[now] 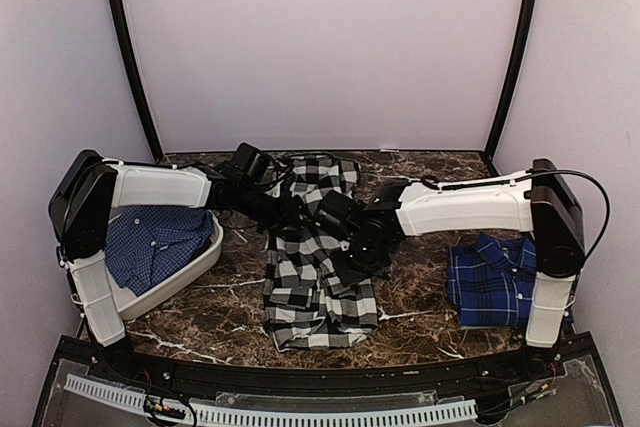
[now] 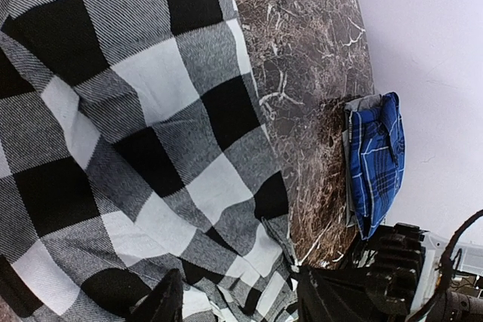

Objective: Fold and stack the long sleeve shirts
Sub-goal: Adjust the sleeve of the rectangle-folded shirt, then adjust the rectangle-folded shirt at the center of the board.

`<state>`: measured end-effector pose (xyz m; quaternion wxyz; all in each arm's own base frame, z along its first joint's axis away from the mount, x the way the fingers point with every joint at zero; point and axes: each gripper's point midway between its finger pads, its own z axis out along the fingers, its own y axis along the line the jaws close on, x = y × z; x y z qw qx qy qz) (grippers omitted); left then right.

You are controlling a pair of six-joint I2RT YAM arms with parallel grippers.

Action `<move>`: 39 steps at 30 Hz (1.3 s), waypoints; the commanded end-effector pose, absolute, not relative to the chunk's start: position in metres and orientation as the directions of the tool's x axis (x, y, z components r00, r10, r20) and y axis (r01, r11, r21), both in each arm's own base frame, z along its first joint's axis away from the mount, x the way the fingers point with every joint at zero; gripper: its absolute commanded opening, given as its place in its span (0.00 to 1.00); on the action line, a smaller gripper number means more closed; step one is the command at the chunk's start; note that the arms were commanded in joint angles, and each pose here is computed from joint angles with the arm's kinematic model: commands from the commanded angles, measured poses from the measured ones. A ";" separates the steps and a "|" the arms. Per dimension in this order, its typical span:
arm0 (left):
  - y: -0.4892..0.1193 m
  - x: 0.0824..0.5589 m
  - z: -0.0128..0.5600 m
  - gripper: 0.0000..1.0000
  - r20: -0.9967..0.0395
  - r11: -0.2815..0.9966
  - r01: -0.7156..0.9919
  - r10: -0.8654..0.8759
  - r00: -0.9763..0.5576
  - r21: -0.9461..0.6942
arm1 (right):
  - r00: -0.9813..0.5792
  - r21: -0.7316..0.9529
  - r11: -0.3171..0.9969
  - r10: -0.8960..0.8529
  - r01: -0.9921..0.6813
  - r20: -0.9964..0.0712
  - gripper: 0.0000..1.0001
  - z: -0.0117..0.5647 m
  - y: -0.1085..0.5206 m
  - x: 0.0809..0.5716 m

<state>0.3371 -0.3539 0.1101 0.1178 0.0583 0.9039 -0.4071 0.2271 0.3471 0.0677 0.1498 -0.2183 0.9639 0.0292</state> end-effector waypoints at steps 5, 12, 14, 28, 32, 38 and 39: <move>-0.353 0.333 0.114 0.50 -0.272 0.637 0.229 0.031 -0.962 -0.736 | -0.872 0.025 0.886 -0.450 -0.463 -0.193 0.00 0.068 0.342 0.187; -0.356 0.338 0.114 0.50 -0.270 0.635 0.219 0.018 -0.963 -0.740 | -0.872 0.051 0.895 -0.417 -0.443 -0.255 0.14 0.071 0.343 0.199; -0.358 0.342 0.118 0.50 -0.278 0.632 0.220 0.008 -0.961 -0.743 | -0.873 0.086 0.907 -0.368 -0.413 -0.319 0.26 0.087 0.343 0.218; -0.383 0.430 0.159 0.38 -0.464 0.626 0.293 -0.125 -0.877 -0.723 | -0.751 0.490 0.779 0.038 -0.391 -0.659 0.29 0.196 0.332 0.404; -0.399 0.450 0.159 0.38 -0.490 0.596 0.327 -0.130 -0.862 -0.733 | -0.752 0.555 0.726 0.080 -0.406 -0.655 0.28 0.191 0.335 0.448; -0.417 0.464 0.133 0.36 -0.439 0.562 0.299 -0.130 -0.889 -0.772 | -0.781 0.603 0.714 0.125 -0.357 -0.611 0.33 0.147 0.325 0.505; -0.420 0.464 0.134 0.36 -0.438 0.549 0.303 -0.130 -0.890 -0.779 | -0.785 0.617 0.709 0.145 -0.342 -0.602 0.34 0.140 0.319 0.517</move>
